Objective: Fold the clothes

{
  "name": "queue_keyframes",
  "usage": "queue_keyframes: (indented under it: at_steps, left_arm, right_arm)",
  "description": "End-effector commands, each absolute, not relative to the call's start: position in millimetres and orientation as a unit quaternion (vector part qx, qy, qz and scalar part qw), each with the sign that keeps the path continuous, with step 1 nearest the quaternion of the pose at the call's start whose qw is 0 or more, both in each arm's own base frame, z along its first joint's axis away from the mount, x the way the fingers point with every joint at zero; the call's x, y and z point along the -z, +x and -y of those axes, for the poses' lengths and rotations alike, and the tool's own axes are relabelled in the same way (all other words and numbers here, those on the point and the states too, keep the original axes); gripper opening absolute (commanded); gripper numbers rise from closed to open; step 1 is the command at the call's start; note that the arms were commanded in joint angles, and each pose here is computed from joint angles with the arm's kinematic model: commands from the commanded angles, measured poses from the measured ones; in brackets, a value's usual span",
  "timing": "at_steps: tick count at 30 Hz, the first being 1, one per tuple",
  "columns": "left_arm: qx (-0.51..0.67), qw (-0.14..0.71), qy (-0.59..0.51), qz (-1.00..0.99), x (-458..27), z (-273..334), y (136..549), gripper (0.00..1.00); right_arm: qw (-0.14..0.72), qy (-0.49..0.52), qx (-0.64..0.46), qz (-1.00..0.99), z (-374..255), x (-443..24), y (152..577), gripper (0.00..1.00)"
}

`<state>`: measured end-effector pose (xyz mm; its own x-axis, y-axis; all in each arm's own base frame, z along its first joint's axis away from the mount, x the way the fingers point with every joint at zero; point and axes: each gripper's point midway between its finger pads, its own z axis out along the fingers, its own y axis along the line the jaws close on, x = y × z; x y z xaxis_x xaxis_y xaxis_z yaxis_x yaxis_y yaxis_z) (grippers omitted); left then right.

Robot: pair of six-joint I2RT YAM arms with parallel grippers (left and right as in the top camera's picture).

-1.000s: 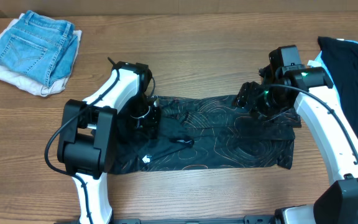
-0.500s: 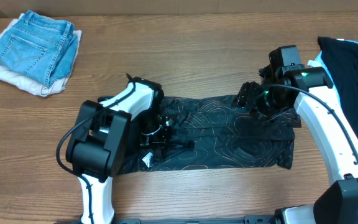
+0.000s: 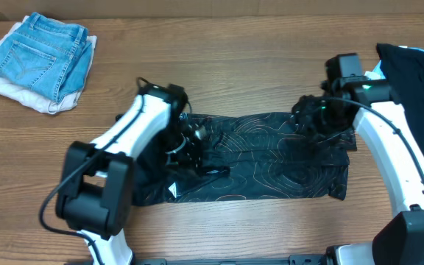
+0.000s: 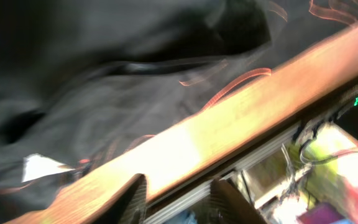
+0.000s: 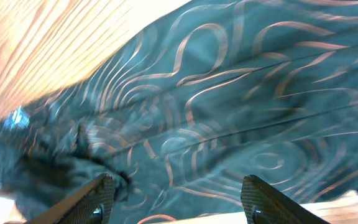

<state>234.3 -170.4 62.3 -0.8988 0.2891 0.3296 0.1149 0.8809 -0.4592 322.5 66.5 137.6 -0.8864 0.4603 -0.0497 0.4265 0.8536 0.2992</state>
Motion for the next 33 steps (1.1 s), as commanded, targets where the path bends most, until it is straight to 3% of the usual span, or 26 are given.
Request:
queue_keyframes:
  at_steps: [1, 6, 9, 12, 13, 16, 20, 29, 33]
  left_arm:
    - [-0.197, 0.149, -0.055, 0.967, -69.1, 139.3, 264.2, 0.54]
    - [-0.197, 0.134, -0.01, 0.971, -66.5, 110.1, 279.4, 0.69]
    - [-0.2, 0.127, -0.003, 0.972, -65.9, 102.8, 283.9, 0.69]
    - [-0.2, 0.122, -0.004, 0.972, -65.1, 102.9, 286.2, 0.64]
    - [-0.193, 0.117, -0.003, 0.974, -63.5, 101.0, 288.4, 0.63]
    - [-0.163, 0.106, 0.016, 0.981, -58.6, 92.1, 295.1, 0.59]
    - [-0.129, 0.091, 0.049, 0.986, -53.8, 80.7, 303.7, 0.59]
    - [-0.128, 0.077, 0.067, 0.986, -52.7, 74.6, 311.8, 0.77]
    - [-0.128, 0.075, 0.067, 0.987, -52.6, 74.6, 312.6, 0.78]
  right_arm:
    - [0.081, 0.28, -0.109, -0.95, -27.8, -140.1, 326.0, 0.7]
    - [0.07, 0.296, -0.085, -0.949, 7.7, -137.3, 315.8, 0.7]
    - [0.051, 0.241, -0.145, -0.958, -13.5, -139.8, 310.7, 0.69]
    - [0.027, 0.171, -0.233, -0.957, -53.6, -144.9, 302.6, 0.55]
    - [0.014, 0.139, -0.271, -0.952, -77.1, -144.5, 296.7, 0.43]
    - [-0.002, 0.091, -0.312, -0.946, -116.5, -136.2, 287.6, 0.33]
    - [-0.011, 0.07, -0.341, -0.938, -162.7, -118.6, 280.6, 0.31]
    - [-0.02, 0.025, -0.367, -0.93, -247.0, -86.0, 267.8, 0.28]
    - [-0.051, 0.039, -0.357, -0.932, -259.2, -62.6, 263.3, 0.26]
